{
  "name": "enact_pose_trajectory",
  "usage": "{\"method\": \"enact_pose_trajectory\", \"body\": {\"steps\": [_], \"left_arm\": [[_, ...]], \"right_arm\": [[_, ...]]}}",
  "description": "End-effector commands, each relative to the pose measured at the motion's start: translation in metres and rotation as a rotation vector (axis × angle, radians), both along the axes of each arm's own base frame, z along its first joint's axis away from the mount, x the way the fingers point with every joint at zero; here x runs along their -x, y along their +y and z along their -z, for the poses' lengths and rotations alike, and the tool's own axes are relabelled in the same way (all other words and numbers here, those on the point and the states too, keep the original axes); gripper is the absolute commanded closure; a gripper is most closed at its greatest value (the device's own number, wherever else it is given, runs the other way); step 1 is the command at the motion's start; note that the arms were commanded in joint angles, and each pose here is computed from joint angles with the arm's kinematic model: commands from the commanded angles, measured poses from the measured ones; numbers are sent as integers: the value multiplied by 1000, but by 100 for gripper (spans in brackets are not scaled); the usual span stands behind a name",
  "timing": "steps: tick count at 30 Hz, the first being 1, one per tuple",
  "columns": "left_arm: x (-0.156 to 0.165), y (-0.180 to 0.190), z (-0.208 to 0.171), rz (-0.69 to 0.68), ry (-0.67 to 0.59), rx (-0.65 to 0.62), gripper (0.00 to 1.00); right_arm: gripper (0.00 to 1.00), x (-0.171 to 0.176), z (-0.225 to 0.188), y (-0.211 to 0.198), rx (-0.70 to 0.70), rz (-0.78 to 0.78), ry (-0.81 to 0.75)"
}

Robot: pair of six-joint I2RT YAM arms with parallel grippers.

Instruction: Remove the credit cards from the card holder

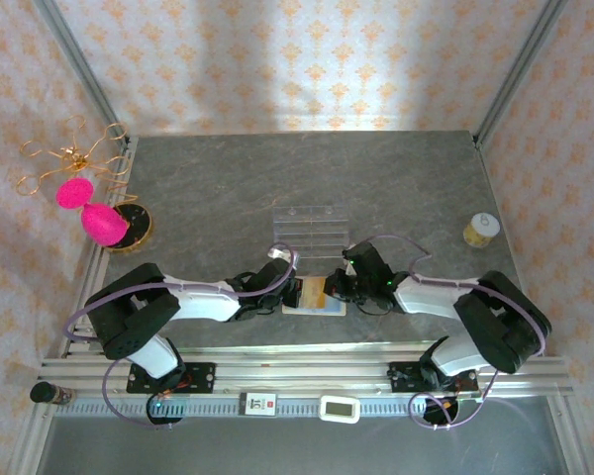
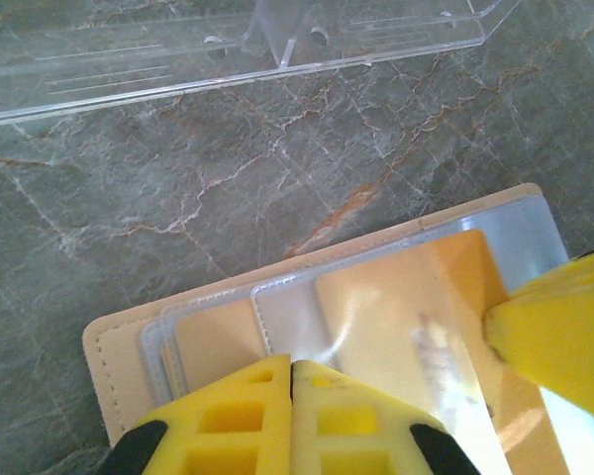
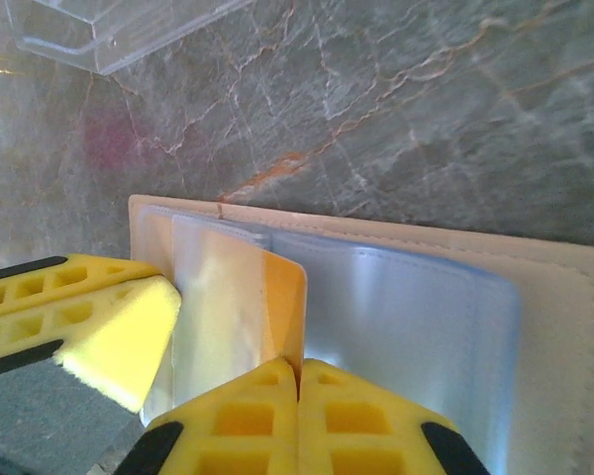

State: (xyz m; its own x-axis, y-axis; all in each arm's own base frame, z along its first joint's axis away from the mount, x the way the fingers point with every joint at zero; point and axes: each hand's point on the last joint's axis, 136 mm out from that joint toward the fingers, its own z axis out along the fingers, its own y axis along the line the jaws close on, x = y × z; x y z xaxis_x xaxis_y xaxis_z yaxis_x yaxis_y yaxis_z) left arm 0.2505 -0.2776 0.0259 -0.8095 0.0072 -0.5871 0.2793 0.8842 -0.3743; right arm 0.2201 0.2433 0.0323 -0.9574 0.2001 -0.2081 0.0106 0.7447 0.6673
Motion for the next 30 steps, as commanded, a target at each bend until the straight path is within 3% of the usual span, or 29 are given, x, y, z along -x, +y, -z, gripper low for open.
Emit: {"method": "enact_pose_trajectory", "body": {"steps": [1, 7, 16, 21, 29, 30], "left_arm": [[25, 20, 29, 9, 107, -79, 100], [23, 17, 20, 8, 92, -52, 99], [7, 13, -49, -21, -49, 80, 69], [1, 19, -95, -42, -165, 212, 55], [-2, 30, -162, -39, -338, 479, 41], [0, 34, -172, -50, -376, 538, 34]], "right_arm": [[100, 3, 18, -35, 149, 68, 4], [100, 0, 6, -53, 214, 101, -49], [100, -21, -66, -40, 123, 62, -279], [100, -24, -111, -21, -28, 16, -397], [100, -27, -193, 0, -293, -2, -599], [100, -27, -204, 1, -332, 9, -623]]}}
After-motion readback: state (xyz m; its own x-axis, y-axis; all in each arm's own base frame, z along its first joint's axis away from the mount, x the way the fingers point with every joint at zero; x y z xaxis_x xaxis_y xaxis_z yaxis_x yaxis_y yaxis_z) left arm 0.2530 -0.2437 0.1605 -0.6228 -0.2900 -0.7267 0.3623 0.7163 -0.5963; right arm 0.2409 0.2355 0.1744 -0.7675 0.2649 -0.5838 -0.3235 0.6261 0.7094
